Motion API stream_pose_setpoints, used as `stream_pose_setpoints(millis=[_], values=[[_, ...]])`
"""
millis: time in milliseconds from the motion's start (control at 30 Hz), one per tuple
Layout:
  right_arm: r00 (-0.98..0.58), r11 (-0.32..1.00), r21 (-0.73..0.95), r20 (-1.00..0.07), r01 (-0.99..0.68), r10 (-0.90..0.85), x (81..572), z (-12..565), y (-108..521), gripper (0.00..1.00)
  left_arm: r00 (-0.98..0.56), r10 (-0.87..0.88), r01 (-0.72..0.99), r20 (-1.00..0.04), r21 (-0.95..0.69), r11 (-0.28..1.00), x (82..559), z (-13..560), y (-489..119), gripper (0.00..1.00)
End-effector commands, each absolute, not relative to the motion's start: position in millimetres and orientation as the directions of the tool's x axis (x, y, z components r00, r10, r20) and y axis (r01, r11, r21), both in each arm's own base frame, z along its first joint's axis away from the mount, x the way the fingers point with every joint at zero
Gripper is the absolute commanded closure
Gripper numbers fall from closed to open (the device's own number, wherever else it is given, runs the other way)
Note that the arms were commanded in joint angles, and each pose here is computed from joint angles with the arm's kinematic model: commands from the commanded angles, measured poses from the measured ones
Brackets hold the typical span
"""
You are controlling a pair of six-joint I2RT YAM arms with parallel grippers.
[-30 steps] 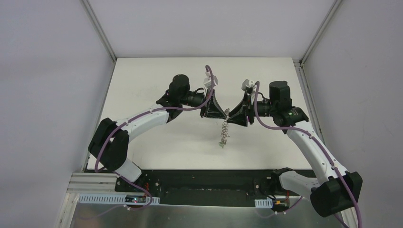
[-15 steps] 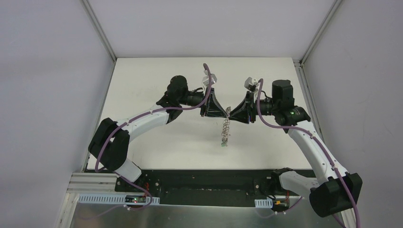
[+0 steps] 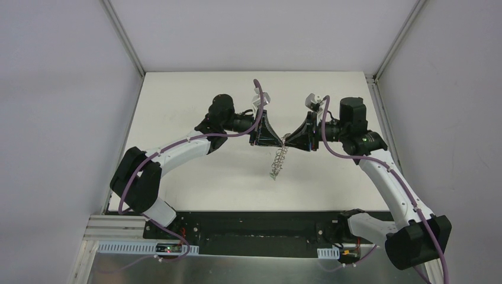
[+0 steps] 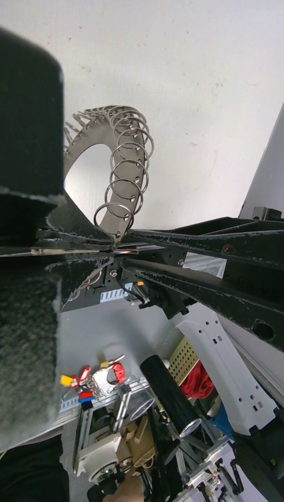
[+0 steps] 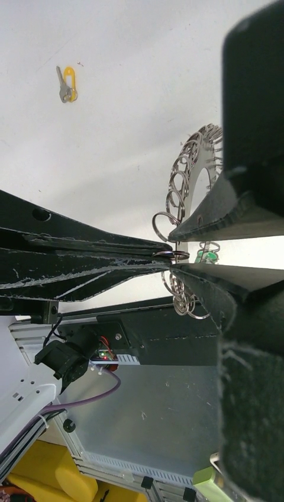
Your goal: Put the keys on the keyring
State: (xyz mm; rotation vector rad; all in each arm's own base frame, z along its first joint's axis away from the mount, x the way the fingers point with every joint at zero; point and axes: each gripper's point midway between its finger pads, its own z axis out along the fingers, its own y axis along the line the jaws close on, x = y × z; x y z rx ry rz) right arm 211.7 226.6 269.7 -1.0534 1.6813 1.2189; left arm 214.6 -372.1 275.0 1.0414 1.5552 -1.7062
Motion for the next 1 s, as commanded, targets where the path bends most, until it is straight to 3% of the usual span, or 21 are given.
stream_pose_setpoints(millis=[0, 333, 467, 633, 833, 967], values=[[-0.306, 0.148, 0.286, -0.942, -0.947, -0.14, 214, 287, 231, 0.79, -0.449, 0.038, 0.877, -0.893, -0.448, -0.175, 213, 295, -374, 1.0], [-0.321, 0.138, 0.301, -0.935, -0.943, -0.15, 212, 279, 235, 0.87, -0.455, 0.038, 0.873, -0.89, -0.454, -0.175, 214, 296, -375, 1.0], [-0.31, 0.13, 0.292, -0.937, -0.948, -0.158, 211, 278, 235, 0.96, -0.456, 0.038, 0.873, -0.889, -0.455, -0.172, 215, 295, -375, 1.0], [-0.203, 0.14, 0.173, -0.949, -0.975, -0.242, 210, 265, 232, 1.0, -0.443, 0.044, 0.879, -0.895, -0.444, -0.176, 217, 296, -376, 1.0], [-0.037, 0.113, -0.003, -0.937, -0.994, -0.346, 208, 253, 229, 1.0, -0.419, 0.059, 0.892, -0.906, -0.423, -0.161, 224, 296, -364, 0.74], [0.055, 0.083, -0.096, -0.917, -0.992, -0.395, 205, 248, 227, 1.0, -0.374, 0.129, 0.918, -0.918, -0.387, -0.093, 233, 283, -349, 0.62]])
